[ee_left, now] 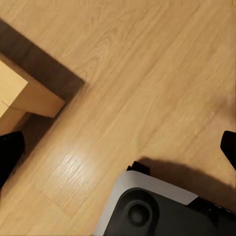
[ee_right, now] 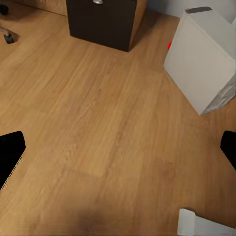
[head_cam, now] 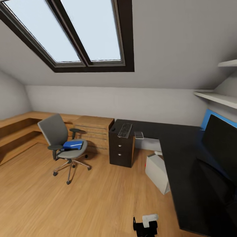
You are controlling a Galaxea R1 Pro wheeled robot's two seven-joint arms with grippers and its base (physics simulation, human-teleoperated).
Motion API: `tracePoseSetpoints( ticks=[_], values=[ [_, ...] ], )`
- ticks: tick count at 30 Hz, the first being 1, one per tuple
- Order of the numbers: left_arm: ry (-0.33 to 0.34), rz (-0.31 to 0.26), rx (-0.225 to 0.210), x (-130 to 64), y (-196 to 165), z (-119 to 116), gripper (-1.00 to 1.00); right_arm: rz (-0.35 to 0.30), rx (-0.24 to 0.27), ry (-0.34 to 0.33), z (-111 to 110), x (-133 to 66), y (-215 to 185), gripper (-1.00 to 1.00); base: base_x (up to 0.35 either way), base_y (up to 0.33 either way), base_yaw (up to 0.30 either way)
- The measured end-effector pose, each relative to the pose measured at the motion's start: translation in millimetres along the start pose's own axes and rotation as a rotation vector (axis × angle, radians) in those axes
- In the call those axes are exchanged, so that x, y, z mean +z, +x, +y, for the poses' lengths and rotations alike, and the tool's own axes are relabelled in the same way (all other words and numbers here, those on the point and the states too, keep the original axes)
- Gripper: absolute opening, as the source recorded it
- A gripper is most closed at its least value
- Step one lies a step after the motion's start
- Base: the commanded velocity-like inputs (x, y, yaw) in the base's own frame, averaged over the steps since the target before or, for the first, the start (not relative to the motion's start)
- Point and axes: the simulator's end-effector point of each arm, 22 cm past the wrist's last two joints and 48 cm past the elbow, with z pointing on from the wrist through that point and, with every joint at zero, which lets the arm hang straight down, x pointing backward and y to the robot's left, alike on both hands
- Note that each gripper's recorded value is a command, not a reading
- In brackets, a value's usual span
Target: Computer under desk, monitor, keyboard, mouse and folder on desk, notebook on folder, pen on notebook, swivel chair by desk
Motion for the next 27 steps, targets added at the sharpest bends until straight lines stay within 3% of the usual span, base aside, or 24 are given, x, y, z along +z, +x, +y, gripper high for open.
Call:
tracePoseSetpoints(
  ticks=[7, 27],
  values=[
    [0.0, 0.0, 0.0, -5.3, -0.2, 1.6, 1.0, 0.0, 0.0, 0.002, -1.6, -4.9, -2.1, 1.0, 0.318, 0.149, -0.032],
    [0.001, 0.003, 0.002, -8.3, 0.6, 2.4, 1.0, 0.0, 0.001, 0.0, 0.2, -7.9, -4.0, 1.0, 0.318, 0.158, -0.222]
  ],
)
